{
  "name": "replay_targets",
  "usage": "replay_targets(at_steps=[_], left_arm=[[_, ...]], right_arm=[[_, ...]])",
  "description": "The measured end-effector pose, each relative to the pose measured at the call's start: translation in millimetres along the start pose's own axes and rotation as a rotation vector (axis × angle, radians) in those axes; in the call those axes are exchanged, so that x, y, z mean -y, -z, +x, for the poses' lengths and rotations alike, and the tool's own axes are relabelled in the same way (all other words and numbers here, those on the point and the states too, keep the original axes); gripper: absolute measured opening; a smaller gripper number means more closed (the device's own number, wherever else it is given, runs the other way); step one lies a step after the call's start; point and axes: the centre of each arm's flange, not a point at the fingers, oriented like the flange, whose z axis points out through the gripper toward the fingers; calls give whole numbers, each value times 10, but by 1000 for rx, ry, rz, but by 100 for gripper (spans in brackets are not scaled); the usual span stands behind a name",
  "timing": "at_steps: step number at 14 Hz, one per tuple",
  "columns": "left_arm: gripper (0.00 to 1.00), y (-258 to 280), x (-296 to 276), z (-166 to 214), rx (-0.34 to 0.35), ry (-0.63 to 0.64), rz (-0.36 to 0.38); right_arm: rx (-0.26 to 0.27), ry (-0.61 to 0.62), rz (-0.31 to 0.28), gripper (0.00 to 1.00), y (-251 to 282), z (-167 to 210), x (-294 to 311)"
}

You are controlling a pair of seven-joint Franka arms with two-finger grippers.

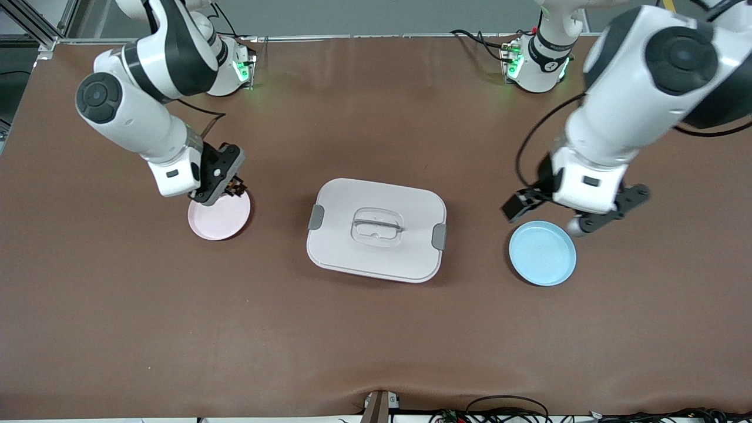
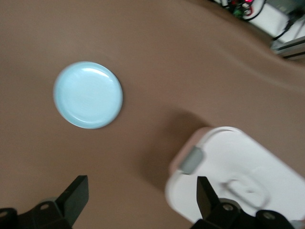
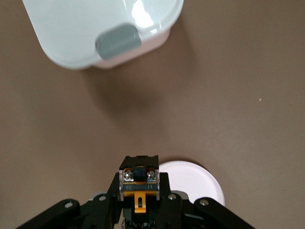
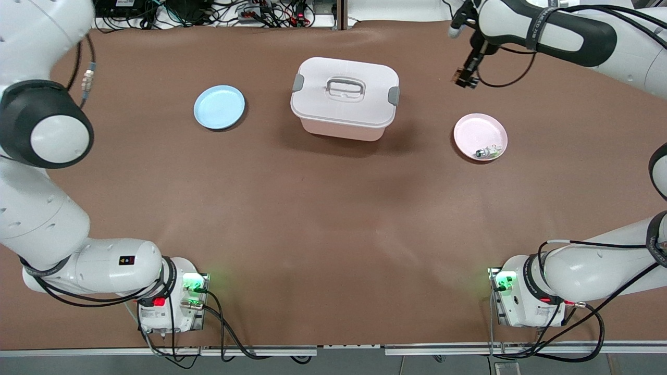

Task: Transfer orange switch to right arm and place
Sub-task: 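Carry the switch to the white plate while the left gripper withdraws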

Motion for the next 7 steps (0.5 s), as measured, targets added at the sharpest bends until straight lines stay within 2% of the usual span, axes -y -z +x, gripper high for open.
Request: replay_targets(at_steps=[4, 7], left_arm=[[100, 226, 726, 324, 20, -174, 63], [100, 439, 927, 268, 19, -202, 88]], right_arm=[[34, 197, -13, 33, -205, -325, -195], [33, 314, -48, 33, -468, -571, -305]])
